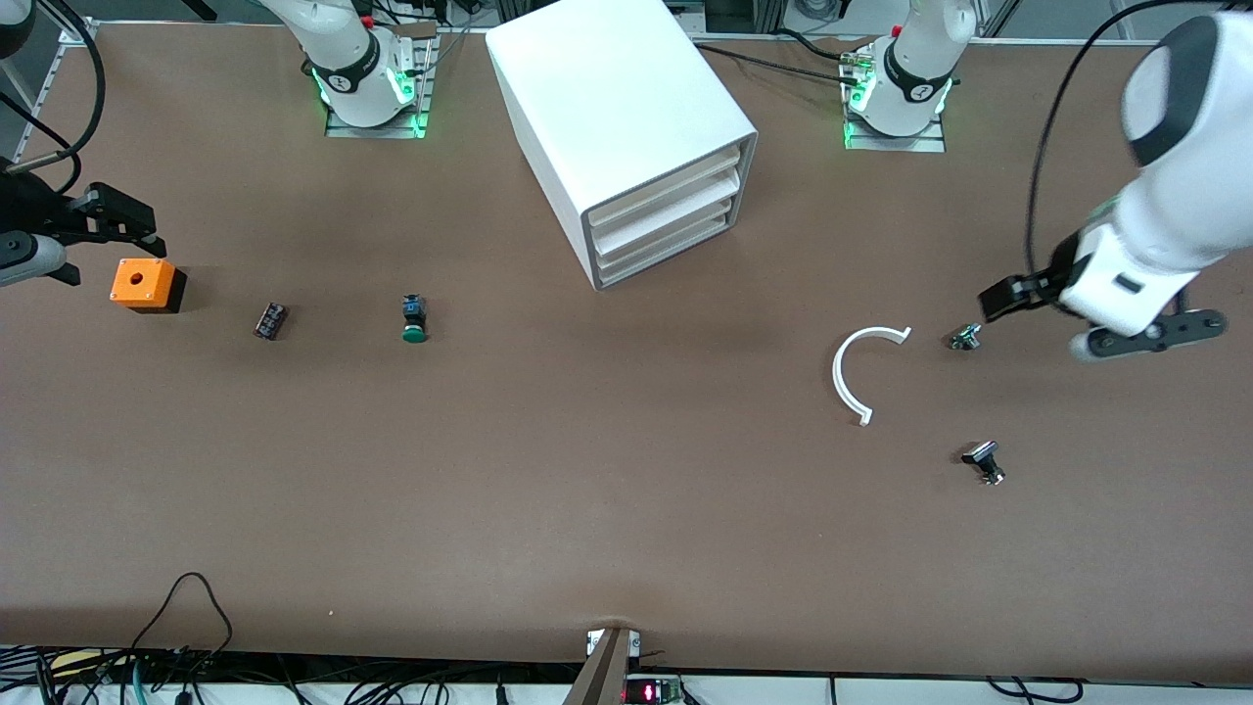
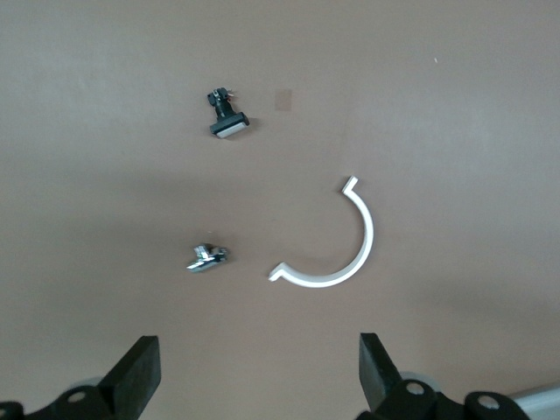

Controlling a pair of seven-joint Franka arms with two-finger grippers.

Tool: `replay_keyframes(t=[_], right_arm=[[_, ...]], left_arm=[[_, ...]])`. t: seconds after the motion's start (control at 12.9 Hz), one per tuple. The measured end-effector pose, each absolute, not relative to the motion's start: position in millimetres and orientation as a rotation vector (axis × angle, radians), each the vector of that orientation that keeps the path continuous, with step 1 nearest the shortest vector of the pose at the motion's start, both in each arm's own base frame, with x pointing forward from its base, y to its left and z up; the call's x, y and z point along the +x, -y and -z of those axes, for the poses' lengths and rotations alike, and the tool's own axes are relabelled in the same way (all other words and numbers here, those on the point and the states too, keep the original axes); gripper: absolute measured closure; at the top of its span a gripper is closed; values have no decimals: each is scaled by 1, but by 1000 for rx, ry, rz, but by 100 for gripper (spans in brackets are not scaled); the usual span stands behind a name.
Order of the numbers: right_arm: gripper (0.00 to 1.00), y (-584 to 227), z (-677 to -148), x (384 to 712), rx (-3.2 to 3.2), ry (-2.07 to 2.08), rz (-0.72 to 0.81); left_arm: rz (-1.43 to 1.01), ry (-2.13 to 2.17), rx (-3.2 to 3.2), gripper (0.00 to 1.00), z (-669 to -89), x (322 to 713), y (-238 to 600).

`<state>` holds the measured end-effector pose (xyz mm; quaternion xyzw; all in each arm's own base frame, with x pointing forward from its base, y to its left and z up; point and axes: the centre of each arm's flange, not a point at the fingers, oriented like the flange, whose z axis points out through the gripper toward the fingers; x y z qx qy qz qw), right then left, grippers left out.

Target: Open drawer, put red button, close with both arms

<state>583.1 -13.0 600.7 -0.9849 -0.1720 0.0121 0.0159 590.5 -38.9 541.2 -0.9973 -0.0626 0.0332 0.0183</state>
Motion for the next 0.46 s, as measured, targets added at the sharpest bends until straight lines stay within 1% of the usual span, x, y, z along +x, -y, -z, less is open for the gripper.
replay_keyframes(t=[0.31, 0.46], right_arm=[[0, 13, -601, 583, -3063, 535, -38], [0, 13, -601, 583, -3063, 535, -38]], left_arm=[[-96, -117, -3109, 0, -566, 580, 5], [-91, -202, -3106, 0, -572, 578, -5]])
